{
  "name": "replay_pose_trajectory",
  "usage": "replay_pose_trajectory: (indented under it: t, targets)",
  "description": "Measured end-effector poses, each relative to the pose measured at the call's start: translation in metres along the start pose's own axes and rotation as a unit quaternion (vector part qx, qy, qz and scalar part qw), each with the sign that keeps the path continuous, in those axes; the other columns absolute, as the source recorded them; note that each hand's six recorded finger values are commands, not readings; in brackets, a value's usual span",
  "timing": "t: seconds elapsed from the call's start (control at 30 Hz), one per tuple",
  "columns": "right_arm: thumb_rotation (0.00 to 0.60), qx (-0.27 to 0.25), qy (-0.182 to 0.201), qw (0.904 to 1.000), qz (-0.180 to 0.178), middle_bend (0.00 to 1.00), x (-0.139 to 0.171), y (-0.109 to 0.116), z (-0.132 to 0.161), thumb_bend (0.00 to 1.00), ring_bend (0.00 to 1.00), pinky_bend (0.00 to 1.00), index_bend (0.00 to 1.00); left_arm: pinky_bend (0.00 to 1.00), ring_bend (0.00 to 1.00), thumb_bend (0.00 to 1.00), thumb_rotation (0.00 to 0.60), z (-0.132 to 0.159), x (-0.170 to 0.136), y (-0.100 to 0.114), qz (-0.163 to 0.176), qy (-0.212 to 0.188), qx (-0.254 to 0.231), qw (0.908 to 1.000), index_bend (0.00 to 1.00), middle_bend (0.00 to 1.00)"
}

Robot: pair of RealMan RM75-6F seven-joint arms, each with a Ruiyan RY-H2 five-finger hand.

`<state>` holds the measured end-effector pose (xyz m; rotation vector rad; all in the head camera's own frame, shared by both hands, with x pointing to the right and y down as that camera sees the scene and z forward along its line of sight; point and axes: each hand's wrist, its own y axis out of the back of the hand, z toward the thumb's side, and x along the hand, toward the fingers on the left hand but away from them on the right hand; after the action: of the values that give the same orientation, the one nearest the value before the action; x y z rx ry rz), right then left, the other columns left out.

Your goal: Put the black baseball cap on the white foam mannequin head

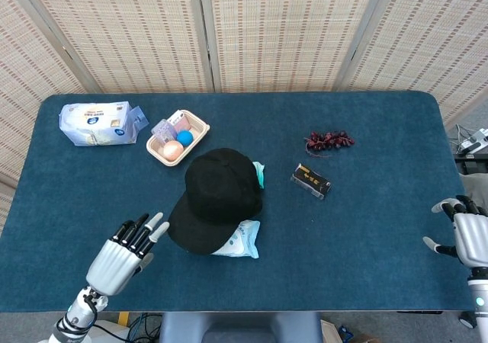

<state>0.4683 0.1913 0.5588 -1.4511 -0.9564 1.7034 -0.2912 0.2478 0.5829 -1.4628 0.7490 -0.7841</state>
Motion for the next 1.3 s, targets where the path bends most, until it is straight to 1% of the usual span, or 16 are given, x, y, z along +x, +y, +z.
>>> replay_pose_trajectory:
  t: [0.2, 0.3, 0.43, 0.7, 0.87, 0.97, 1.13, 1.3]
  targets:
    - [0.6, 0.002, 0.0, 1.0, 0.0, 0.32, 0.0, -0.001, 0.001, 0.05, 0.17, 0.28, 0.39, 0.34, 0.19, 0.0, 0.6, -0.019, -0.015, 0.002, -0.012, 0.036, 0.014, 0.9992, 0.05, 0.15]
    - [0.6, 0.002, 0.0, 1.0, 0.0, 0.32, 0.0, -0.001, 0.001, 0.05, 0.17, 0.28, 0.39, 0.34, 0.19, 0.0, 0.6, -0.032, -0.021, 0.003, -0.019, 0.06, 0.018, 0.9979, 0.05, 0.15]
    - [0.6, 0.004, 0.001, 1.0, 0.001, 0.32, -0.001, -0.002, 0.002, 0.05, 0.17, 0.28, 0.39, 0.34, 0.19, 0.0, 0.6, -0.053, -0.033, 0.003, -0.032, 0.098, 0.023, 0.9944, 0.05, 0.15]
    - [0.6, 0.009, 0.003, 0.9999, 0.007, 0.32, -0.002, -0.005, 0.003, 0.05, 0.17, 0.28, 0.39, 0.34, 0.19, 0.0, 0.6, -0.084, -0.052, 0.003, -0.061, 0.146, 0.042, 0.9865, 0.05, 0.15]
    - [0.6, 0.012, 0.002, 0.9999, 0.01, 0.32, -0.003, -0.007, 0.004, 0.05, 0.17, 0.28, 0.39, 0.34, 0.19, 0.0, 0.6, -0.101, -0.062, 0.003, -0.074, 0.178, 0.044, 0.9803, 0.05, 0.15]
    - [0.6, 0.015, 0.002, 0.9998, 0.012, 0.32, -0.004, -0.009, 0.004, 0.05, 0.17, 0.28, 0.39, 0.34, 0.2, 0.0, 0.6, -0.111, -0.068, 0.003, -0.084, 0.196, 0.047, 0.9759, 0.06, 0.17]
    - [0.6, 0.018, 0.001, 0.9998, 0.013, 0.32, -0.004, -0.01, 0.005, 0.05, 0.17, 0.28, 0.39, 0.39, 0.23, 0.0, 0.6, -0.127, -0.078, 0.003, -0.106, 0.227, 0.047, 0.967, 0.11, 0.24]
    - [0.6, 0.022, 0.001, 0.9996, 0.016, 0.32, -0.004, -0.012, 0.005, 0.05, 0.17, 0.28, 0.39, 0.42, 0.24, 0.0, 0.6, -0.14, -0.088, 0.003, -0.124, 0.254, 0.04, 0.9583, 0.12, 0.25]
